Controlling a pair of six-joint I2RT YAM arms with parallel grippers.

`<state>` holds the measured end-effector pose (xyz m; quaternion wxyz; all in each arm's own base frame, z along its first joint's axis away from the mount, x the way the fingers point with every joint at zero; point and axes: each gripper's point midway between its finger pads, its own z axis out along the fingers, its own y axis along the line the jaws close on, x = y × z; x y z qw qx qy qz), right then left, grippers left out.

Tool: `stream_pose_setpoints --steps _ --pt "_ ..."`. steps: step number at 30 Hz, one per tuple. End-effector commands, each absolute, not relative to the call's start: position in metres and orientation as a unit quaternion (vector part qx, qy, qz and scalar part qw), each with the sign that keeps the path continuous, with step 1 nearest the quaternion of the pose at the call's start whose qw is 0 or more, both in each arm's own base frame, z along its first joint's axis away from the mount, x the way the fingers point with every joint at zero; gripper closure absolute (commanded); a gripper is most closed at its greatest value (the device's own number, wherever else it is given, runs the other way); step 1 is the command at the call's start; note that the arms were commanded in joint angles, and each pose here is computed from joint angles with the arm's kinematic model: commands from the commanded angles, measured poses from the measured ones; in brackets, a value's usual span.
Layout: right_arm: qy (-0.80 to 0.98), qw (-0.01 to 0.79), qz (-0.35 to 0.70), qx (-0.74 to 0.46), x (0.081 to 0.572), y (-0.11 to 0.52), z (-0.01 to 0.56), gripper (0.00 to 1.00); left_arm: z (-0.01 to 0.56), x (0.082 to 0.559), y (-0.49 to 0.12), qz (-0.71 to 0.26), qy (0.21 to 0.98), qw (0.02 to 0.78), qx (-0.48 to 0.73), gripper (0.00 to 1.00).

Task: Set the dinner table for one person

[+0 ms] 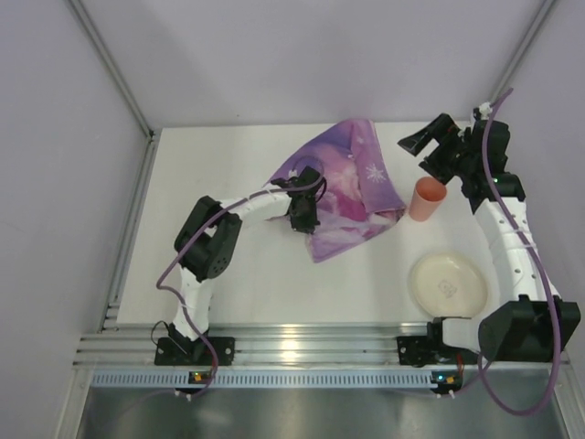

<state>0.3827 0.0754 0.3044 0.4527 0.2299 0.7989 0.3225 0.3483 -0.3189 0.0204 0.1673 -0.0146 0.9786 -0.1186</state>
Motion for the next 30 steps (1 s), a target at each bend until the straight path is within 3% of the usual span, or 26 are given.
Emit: stream_pose_setpoints --steps 1,9,16,23,30 --pt "0.8 0.469 0.31 0.209 0.396 0.077 0.313 0.0 -0.012 0.339 -0.204 -0.007 0.989 0.133 -0.071 1.0" --pt "0.866 0.362 0.315 0.138 0.416 0.171 0.255 0.01 0.035 0.328 -0.088 0.045 0.977 0.168 -0.126 1.0" --pt "0.908 0.244 0.3 0.164 0.403 0.214 0.167 0.06 0.033 0.314 -0.085 0.027 0.98 0.149 -0.132 1.0" --pt "0.934 0.183 0.253 0.174 0.376 0.222 0.109 0.12 0.026 0.31 -0.089 0.02 0.981 0.137 -0.133 1.0" --pt "0.952 0.137 0.218 0.165 0.362 0.232 0.062 0.27 0.029 0.314 -0.088 0.022 0.982 0.138 -0.13 1.0"
